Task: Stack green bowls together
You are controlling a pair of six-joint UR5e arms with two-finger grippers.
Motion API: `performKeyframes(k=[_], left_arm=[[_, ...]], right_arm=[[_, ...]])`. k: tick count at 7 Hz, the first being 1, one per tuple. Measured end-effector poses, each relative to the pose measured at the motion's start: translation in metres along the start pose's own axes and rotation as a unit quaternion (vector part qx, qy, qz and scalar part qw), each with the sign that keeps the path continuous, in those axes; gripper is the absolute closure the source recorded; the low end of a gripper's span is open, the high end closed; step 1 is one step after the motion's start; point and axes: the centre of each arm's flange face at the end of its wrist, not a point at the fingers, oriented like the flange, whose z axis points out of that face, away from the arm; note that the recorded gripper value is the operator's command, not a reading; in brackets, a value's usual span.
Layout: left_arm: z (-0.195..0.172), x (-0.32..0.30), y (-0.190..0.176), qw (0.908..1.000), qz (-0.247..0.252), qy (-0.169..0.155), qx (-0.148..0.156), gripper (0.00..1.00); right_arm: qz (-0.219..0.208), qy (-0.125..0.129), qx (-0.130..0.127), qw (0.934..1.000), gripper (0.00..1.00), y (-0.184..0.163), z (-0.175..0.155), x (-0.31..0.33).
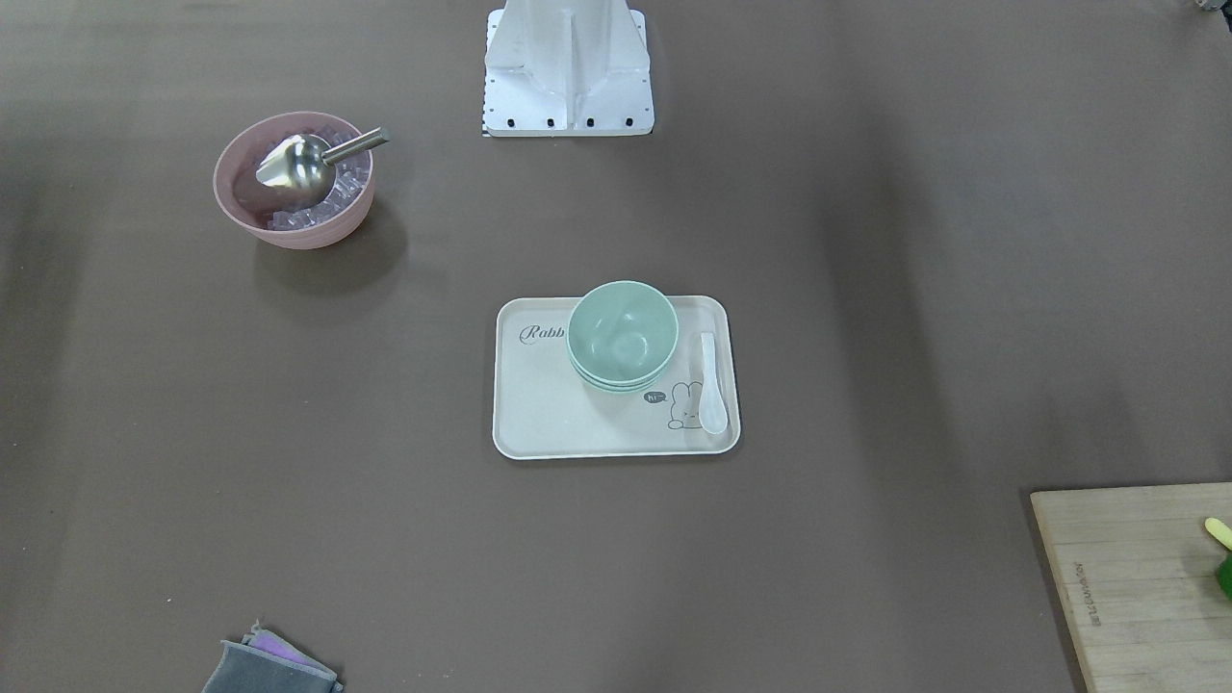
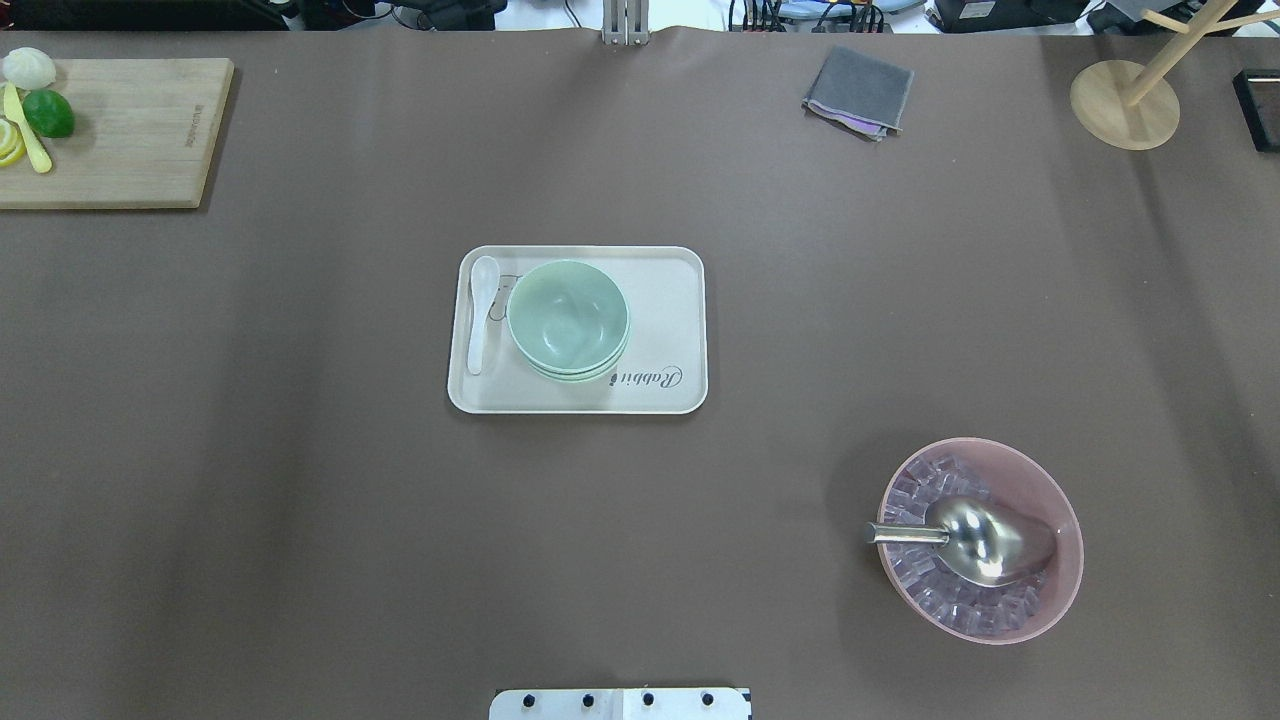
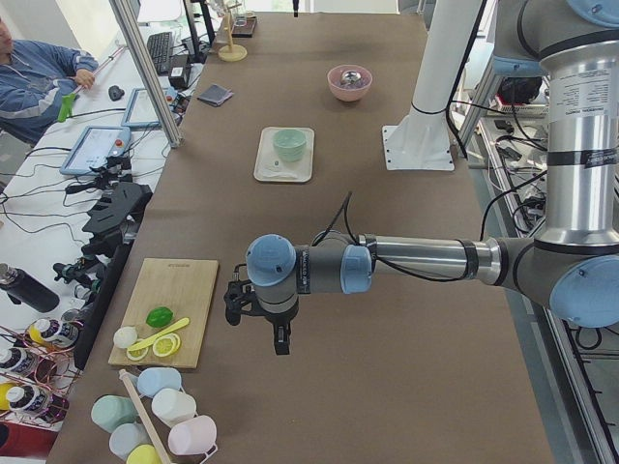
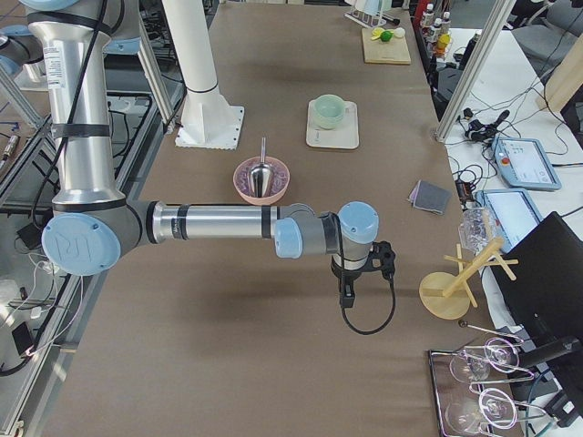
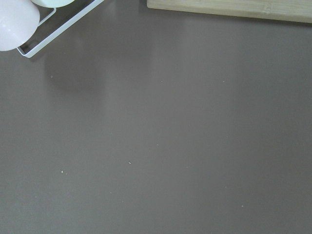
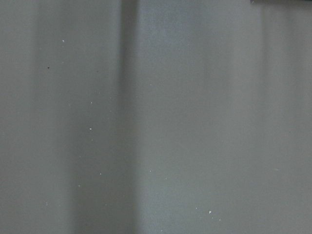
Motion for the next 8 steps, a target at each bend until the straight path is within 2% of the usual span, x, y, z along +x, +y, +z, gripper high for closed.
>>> performKeyframes(k=[5, 8], left_arm=[[0.005, -0.005, 0.004, 1.0, -0.002, 0.002, -0.002, 0.02], [0.011, -0.011, 0.01, 0.9999, 0.009, 0.002, 0.01, 0.02]], right_arm=[[0.01, 0.001, 0.0, 0.9999, 0.0, 0.005, -0.001, 0.01], [0.011, 0.002, 0.002, 0.9999, 0.0, 0.004, -0.003, 0.011]])
